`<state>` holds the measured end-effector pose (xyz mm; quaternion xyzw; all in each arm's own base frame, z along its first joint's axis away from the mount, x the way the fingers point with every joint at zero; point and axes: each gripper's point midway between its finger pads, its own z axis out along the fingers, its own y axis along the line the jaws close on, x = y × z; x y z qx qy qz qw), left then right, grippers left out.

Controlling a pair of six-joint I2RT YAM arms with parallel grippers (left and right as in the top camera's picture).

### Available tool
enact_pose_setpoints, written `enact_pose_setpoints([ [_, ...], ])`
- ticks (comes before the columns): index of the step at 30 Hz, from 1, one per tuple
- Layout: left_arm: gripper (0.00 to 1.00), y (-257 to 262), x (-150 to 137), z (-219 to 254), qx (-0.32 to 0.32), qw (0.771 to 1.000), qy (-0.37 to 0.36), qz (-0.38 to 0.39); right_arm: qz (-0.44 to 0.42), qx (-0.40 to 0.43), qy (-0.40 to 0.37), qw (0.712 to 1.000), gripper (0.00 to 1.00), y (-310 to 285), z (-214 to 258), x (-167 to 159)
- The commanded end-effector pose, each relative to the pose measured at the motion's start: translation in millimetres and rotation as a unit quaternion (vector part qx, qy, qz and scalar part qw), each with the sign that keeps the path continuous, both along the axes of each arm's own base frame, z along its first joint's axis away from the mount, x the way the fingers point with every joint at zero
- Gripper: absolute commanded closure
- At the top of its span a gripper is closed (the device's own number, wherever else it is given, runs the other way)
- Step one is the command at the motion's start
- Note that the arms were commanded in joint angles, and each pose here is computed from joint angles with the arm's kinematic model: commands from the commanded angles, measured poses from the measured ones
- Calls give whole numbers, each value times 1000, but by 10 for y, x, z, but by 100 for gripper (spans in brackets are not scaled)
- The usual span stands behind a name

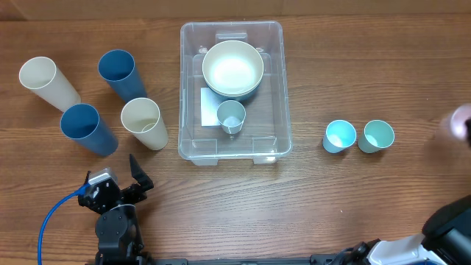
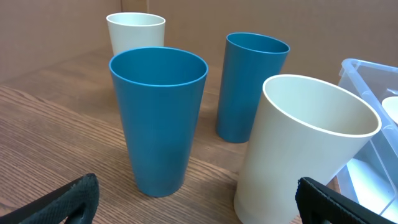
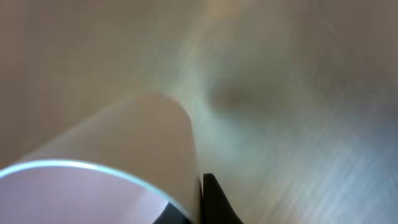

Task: Pack container
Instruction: 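Grasp the pink cup with the right gripper and carry it to the bin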

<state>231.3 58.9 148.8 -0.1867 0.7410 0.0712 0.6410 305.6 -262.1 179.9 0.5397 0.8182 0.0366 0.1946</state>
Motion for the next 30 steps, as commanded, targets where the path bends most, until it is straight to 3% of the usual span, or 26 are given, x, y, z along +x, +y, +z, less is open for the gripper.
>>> enact_pose_setpoints([
  [1,0,41,-15,2,11,1000,2,10,122,-40,-74,989,96,480,717,555],
  [3,0,41,-15,2,11,1000,2,10,222,-65,-96,968,96,1047,1066,833],
  [7,0,41,-16,1,11,1000,2,10,370,-78,-125,917,96,2165,1388,1083],
  [15,0,41,-15,2,11,1000,2,10,580,-72,-104,805,96,4158,1186,873],
  [18,0,41,-16,1,11,1000,2,10,623,-67,-81,775,96,4595,978,772],
  [23,0,41,-15,2,11,1000,2,10,659,-61,-36,749,96,4970,587,688],
  [30,0,41,-16,1,11,1000,2,10,670,-50,10,741,96,5088,134,684],
])
